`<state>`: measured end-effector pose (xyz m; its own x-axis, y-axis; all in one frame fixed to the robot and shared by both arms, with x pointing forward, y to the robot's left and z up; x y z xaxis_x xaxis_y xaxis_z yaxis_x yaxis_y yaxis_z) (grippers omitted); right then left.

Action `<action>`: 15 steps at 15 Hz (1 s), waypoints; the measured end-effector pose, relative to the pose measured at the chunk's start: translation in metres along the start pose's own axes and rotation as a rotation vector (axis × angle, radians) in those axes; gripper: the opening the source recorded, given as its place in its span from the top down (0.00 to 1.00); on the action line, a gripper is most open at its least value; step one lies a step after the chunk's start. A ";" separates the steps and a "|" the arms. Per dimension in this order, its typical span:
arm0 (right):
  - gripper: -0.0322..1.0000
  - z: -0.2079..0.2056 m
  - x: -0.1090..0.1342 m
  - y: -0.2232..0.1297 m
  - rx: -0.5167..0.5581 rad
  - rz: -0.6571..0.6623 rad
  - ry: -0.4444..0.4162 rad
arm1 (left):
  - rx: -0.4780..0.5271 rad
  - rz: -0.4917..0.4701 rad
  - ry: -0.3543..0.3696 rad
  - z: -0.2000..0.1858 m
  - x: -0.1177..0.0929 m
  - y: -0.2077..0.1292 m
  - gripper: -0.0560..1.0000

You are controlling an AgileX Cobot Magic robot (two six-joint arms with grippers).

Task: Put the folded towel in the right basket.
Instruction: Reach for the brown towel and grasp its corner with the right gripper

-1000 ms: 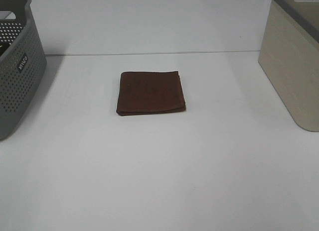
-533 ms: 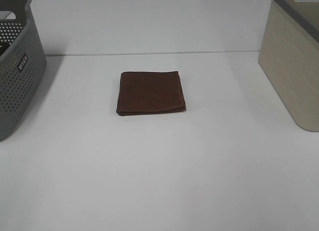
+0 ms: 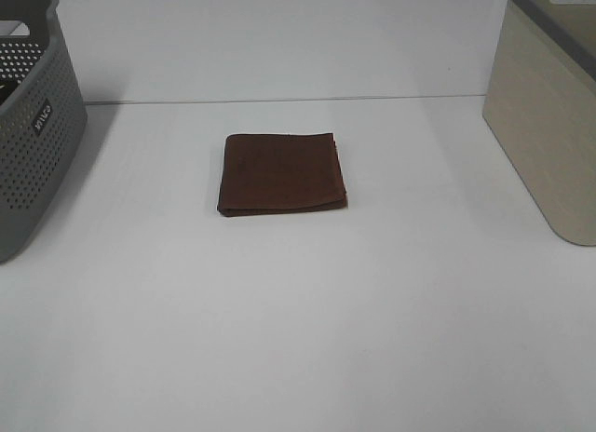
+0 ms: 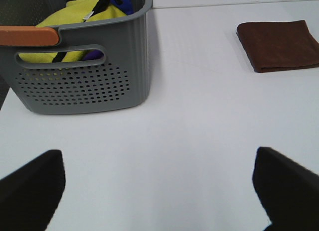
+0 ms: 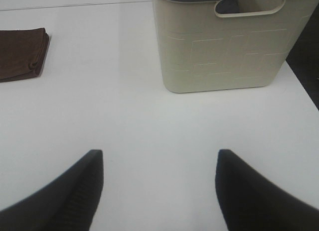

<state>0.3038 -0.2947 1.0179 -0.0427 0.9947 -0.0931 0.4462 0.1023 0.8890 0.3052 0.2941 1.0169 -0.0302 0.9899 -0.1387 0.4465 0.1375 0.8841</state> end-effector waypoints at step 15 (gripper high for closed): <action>0.37 0.121 -0.003 0.138 0.221 0.031 0.142 | 0.000 0.000 0.000 0.000 0.000 0.000 0.03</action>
<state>0.4737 -0.2838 1.0866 -0.1442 0.9895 0.0109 0.6333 0.0838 0.7694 0.3052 0.2941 1.0169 -0.0302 0.9899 -0.1387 0.4465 0.1375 0.8841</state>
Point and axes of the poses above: a point on each arm's last joint axis where the gripper is mounted, z pointing out along that axis toward the gripper, x along the wrist's bending axis when the last joint is at zero, y = z × x, the point moved 8 cm from there along z, pointing out along that axis toward the gripper, and after that the axes turned 8 degrees about -z, right-handed, at the moved point
